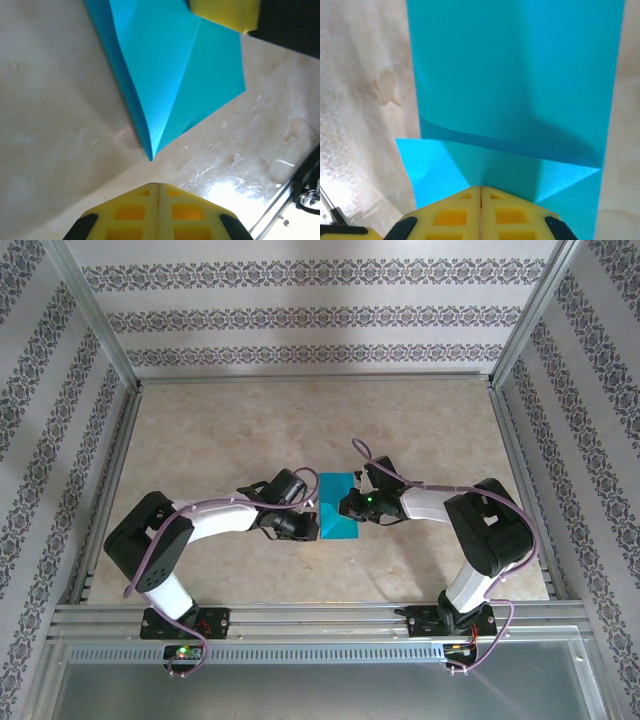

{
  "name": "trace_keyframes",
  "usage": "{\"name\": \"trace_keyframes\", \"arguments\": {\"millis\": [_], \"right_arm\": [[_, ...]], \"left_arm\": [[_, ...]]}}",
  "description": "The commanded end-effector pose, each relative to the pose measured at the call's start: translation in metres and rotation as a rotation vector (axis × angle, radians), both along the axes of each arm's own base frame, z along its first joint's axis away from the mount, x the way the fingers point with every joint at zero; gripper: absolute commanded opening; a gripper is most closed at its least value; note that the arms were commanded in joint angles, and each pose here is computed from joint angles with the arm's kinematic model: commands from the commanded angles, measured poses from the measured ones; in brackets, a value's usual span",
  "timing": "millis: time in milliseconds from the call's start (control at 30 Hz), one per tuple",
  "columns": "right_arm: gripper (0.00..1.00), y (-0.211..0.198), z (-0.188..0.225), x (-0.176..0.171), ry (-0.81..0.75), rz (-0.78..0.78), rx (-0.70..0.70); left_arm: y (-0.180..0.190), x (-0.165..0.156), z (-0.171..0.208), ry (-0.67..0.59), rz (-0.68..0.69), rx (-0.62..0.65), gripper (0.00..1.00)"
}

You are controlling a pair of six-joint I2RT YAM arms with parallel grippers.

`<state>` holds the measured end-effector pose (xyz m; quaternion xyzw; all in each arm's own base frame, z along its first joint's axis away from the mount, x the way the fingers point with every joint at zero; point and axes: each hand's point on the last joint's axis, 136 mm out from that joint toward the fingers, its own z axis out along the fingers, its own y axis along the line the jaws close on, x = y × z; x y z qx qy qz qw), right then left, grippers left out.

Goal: Fold a paper plane with a square sheet of paper (fold left side to right side)
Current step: Fold the triangle a second time at the center of the table, then turn over the paper at the center of the table.

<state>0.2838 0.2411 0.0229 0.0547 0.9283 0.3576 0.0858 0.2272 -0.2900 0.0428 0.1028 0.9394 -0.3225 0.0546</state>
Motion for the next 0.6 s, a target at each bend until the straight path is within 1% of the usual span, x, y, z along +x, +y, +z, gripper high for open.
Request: {"name": "trace_keyframes", "arguments": {"millis": [0,67,133,167,233,300,367,433,567], "right_arm": [[0.18,0.007,0.037,0.014,-0.084,-0.004,0.037],[0.25,0.004,0.049,0.018,-0.124,-0.011,0.036],[0.34,-0.004,0.060,0.021,-0.169,-0.026,0.019],[0.38,-0.008,0.061,0.022,-0.183,-0.035,0.005],[0.49,-0.020,0.065,0.025,-0.211,-0.061,-0.012],[0.58,-0.030,0.067,0.025,-0.221,-0.085,-0.008],[0.67,-0.039,0.068,0.025,-0.225,-0.113,0.009],[0.77,-0.047,0.070,0.026,-0.219,-0.154,0.061],[0.89,-0.056,0.075,0.025,-0.200,-0.205,0.161]], "left_arm": [[0.000,0.020,0.023,-0.061,0.069,-0.062,0.09],[0.002,0.031,0.030,-0.086,0.106,-0.092,0.15],[0.004,0.044,0.038,-0.111,0.156,-0.136,0.29],[0.006,0.050,0.040,-0.121,0.177,-0.157,0.33],[0.005,0.062,0.045,-0.134,0.213,-0.208,0.39],[0.002,0.070,0.045,-0.130,0.219,-0.233,0.45],[-0.002,0.077,0.042,-0.124,0.214,-0.235,0.46],[-0.008,0.082,0.039,-0.115,0.202,-0.240,0.46],[-0.014,0.089,0.030,-0.099,0.194,-0.233,0.44]]}}
